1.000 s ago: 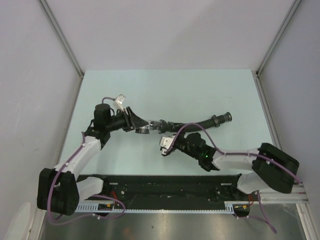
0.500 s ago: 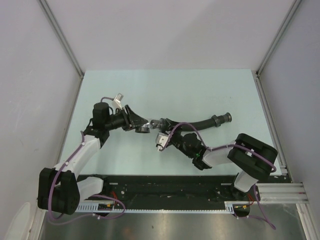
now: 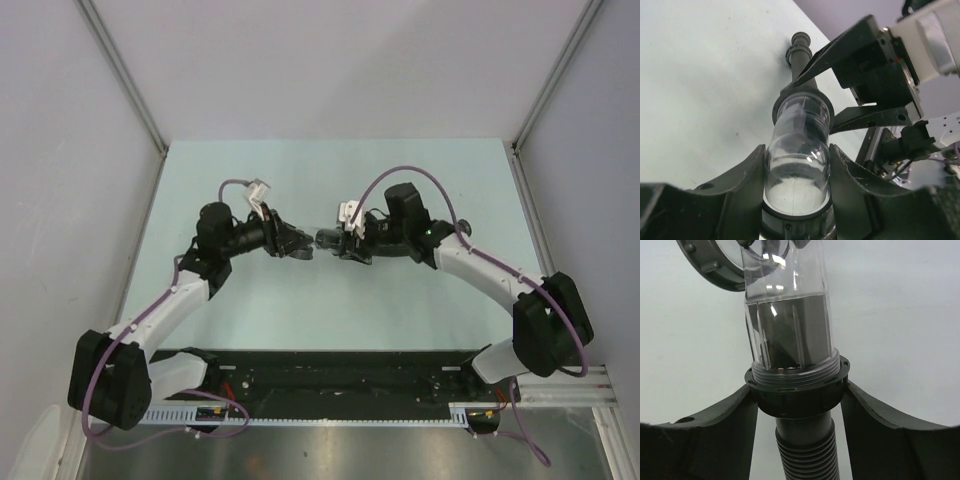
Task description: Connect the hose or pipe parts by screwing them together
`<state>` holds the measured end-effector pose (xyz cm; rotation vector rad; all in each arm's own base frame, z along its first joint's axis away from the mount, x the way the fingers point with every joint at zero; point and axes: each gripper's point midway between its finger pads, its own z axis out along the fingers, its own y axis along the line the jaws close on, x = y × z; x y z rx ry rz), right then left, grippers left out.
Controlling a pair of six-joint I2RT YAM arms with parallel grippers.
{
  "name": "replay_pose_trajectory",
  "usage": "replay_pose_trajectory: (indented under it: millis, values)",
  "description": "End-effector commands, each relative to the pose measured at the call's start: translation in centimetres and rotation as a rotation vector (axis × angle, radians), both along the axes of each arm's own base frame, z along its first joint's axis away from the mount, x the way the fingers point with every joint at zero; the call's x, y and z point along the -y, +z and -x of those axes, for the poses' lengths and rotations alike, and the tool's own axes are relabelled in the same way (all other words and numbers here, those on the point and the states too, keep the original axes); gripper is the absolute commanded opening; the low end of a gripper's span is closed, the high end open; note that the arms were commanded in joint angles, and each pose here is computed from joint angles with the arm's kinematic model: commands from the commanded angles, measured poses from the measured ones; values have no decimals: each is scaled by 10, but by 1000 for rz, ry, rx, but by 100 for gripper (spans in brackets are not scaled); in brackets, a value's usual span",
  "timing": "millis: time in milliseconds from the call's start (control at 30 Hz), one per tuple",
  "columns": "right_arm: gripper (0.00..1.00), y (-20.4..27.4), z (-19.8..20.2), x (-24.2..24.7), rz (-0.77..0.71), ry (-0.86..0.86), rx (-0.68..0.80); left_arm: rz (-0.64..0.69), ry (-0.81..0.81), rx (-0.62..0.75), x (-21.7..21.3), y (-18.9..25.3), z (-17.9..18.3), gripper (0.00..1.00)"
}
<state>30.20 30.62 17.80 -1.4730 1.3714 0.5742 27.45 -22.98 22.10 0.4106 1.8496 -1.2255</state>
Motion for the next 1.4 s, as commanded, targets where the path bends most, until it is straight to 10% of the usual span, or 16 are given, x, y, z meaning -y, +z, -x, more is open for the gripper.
replay_pose_trajectory:
  millis: [0, 367, 500, 867, 1067, 1367]
  values:
    - [11, 5, 34, 0, 11, 126, -340, -27, -238, 210, 31, 12, 35, 0]
    - [12, 17, 39, -2, -213, 284, -848, -85, -292, 384, 26, -5, 49, 0]
    - [32, 15, 25, 3, -249, 247, -935, -97, -269, 413, 24, -3, 46, 0]
    - [98, -2, -25, 26, -139, -145, -754, -66, 52, 153, -11, -14, -5, 0]
    - [100, 25, -39, 34, -170, -222, -634, -12, 102, 91, -24, -7, -7, 0]
    - [100, 45, -34, 29, -211, -246, -35, 103, 125, -112, -27, 3, -6, 0]
